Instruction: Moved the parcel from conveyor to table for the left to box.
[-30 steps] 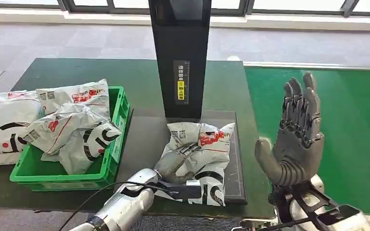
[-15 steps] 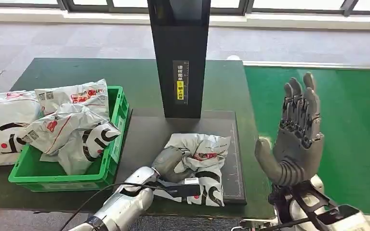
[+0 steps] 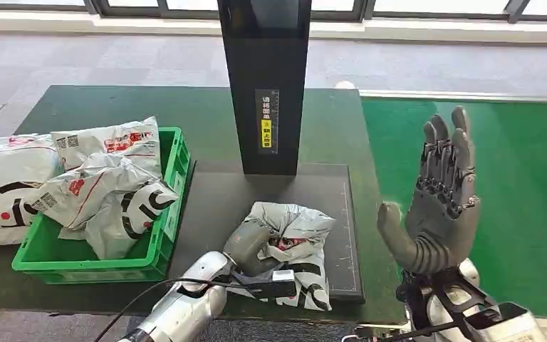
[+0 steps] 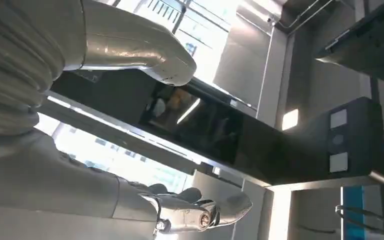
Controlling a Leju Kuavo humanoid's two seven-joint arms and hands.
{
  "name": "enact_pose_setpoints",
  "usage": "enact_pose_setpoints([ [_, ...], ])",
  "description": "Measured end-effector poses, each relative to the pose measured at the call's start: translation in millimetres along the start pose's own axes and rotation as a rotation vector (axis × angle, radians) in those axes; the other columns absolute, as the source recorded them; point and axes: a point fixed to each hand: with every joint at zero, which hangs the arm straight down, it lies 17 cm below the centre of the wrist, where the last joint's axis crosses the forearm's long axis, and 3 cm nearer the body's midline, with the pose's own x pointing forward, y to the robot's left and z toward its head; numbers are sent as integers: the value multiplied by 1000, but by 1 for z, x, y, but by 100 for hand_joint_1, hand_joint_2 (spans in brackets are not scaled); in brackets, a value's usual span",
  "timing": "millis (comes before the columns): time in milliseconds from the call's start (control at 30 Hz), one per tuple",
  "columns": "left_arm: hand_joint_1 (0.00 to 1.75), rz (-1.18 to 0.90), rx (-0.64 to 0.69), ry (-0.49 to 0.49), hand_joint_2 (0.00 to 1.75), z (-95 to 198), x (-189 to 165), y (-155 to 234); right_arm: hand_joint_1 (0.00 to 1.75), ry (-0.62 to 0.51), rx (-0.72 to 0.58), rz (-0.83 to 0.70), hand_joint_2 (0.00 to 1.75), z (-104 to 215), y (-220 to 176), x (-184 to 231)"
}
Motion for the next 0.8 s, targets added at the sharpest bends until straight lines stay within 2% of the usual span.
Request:
enact_pose_setpoints([
  [233, 175, -19, 242, 31, 175, -1, -10, 64, 0, 7, -13, 20, 175, 2, -2, -1],
  [333, 175, -24, 364, 47, 175, 5, -17, 101, 0, 18, -20, 28, 175, 5, -4, -3],
  [533, 175, -11, 523, 58, 175, 24, -25, 145, 0, 21, -23, 37, 175, 7, -4, -2],
  [600, 175, -6, 626, 77, 175, 40, -31, 171, 0, 23, -24, 38, 175, 7, -5, -2],
  [733, 175, -29, 925, 174, 175, 110, -64, 248, 0, 22, -26, 30, 175, 7, -4, -2],
  [800, 175, -62, 1020, 223, 175, 142, -80, 278, 0, 21, -23, 24, 175, 7, -2, -2],
])
